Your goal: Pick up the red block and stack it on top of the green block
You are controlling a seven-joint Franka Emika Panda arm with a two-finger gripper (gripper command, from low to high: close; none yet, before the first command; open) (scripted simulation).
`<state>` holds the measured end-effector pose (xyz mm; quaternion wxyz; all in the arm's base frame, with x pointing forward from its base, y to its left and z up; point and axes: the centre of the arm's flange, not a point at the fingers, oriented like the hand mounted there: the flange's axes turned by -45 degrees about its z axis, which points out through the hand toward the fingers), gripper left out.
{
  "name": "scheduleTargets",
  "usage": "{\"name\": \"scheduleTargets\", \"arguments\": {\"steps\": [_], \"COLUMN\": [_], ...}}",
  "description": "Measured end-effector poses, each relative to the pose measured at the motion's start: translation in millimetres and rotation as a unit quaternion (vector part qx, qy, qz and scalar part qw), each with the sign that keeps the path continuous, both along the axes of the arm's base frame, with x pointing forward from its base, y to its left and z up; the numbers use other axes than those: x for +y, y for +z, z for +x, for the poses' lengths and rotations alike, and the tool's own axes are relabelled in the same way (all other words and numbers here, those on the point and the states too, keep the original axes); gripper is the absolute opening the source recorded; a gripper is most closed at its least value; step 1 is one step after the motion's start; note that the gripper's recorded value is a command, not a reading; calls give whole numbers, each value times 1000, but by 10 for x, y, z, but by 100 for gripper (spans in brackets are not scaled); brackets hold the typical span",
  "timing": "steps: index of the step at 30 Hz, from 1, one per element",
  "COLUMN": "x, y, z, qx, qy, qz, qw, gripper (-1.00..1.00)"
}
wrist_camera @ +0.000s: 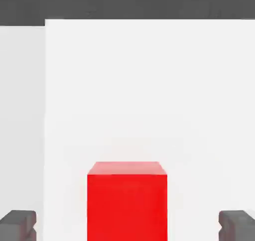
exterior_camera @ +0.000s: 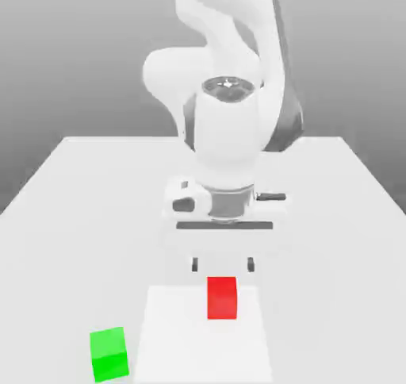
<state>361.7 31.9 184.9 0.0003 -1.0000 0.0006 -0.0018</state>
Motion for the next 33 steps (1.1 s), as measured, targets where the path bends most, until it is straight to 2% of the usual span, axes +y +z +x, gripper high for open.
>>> {"name": "scheduleTargets", "arguments": {"steps": [3,4,11,18,23,29,33], "x": [3,1,5,2,-633,-1616,-1719], "y": [-281,-365,-381,181,389,561,134], "z": [-16,-24,-26,-19,466,934,995], "qx": [1,2,1,2,2,1,1], "qy": [0,1,1,0,-145,-323,-341], "qz": [0,0,0,0,3,2,1], "qw": [1000,1000,1000,1000,989,947,940], "gripper": [0,-100,-100,-100,-100,-100,-100]}}
